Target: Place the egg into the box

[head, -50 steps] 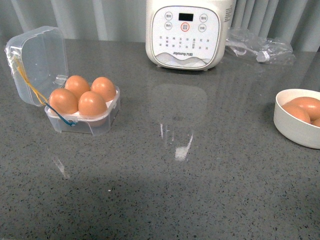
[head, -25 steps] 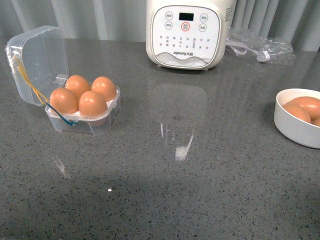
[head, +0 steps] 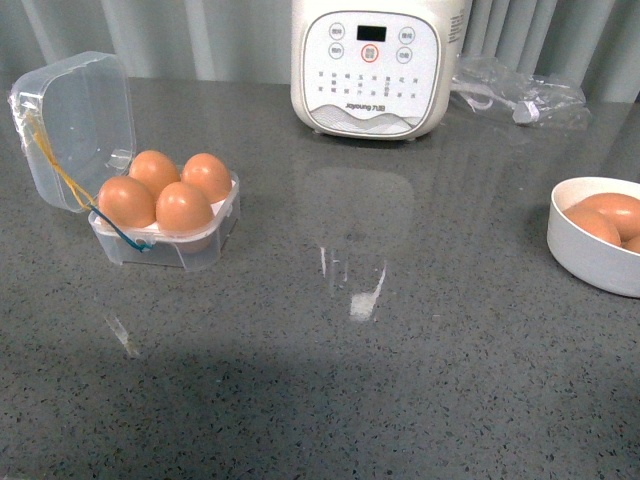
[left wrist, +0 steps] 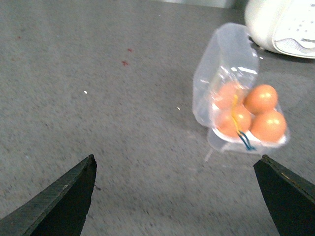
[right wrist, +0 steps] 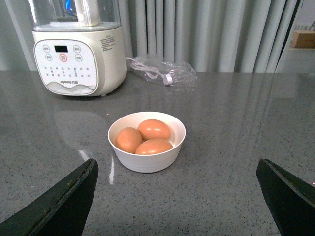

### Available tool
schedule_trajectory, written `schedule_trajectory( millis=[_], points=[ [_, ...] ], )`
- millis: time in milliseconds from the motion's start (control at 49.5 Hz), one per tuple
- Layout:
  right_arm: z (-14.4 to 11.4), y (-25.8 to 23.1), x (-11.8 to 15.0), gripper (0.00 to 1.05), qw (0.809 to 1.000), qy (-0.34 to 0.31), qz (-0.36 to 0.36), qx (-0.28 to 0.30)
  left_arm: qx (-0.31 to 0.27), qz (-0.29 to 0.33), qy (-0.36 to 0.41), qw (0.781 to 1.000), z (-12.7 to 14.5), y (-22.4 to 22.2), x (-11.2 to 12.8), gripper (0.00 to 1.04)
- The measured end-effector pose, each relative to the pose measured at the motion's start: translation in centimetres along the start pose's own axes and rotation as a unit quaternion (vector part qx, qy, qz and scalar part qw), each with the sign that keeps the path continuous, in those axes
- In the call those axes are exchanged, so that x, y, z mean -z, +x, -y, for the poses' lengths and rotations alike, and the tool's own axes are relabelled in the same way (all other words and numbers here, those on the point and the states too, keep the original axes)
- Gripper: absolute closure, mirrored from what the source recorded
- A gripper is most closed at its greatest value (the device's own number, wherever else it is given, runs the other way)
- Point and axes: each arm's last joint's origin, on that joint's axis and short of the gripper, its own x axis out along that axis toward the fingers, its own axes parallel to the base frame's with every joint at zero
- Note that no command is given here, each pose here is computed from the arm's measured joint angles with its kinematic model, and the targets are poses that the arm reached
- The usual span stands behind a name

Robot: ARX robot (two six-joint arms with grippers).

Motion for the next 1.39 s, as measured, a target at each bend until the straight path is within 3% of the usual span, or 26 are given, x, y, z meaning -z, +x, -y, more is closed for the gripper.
schedule_trajectory(
  millis=[162, 606, 1050, 1393],
  points=[
    [0.0, 0.0, 0.0, 0.07, 1.000, 0.000, 0.000, 0.000, -0.026, -0.002, 0.024, 0.999, -1.8, 4.2, -1.4, 0.07],
    [0.0, 0.0, 0.0, 0.07, 1.000, 0.000, 0.000, 0.000, -0.065, -0.029, 0.066, 0.995, -5.0, 11.0, -1.8, 0.07],
    [0.0, 0.0, 0.0, 0.07, 1.000, 0.000, 0.000, 0.000, -0.005, -0.041, 0.039, 0.998, -2.1, 13.8, -1.9, 0.07],
    [0.0, 0.0, 0.0, 0.07, 1.000, 0.000, 0.000, 0.000, 0.069, -0.031, -0.001, 0.997, 2.3, 13.5, -2.6, 0.07]
  ],
)
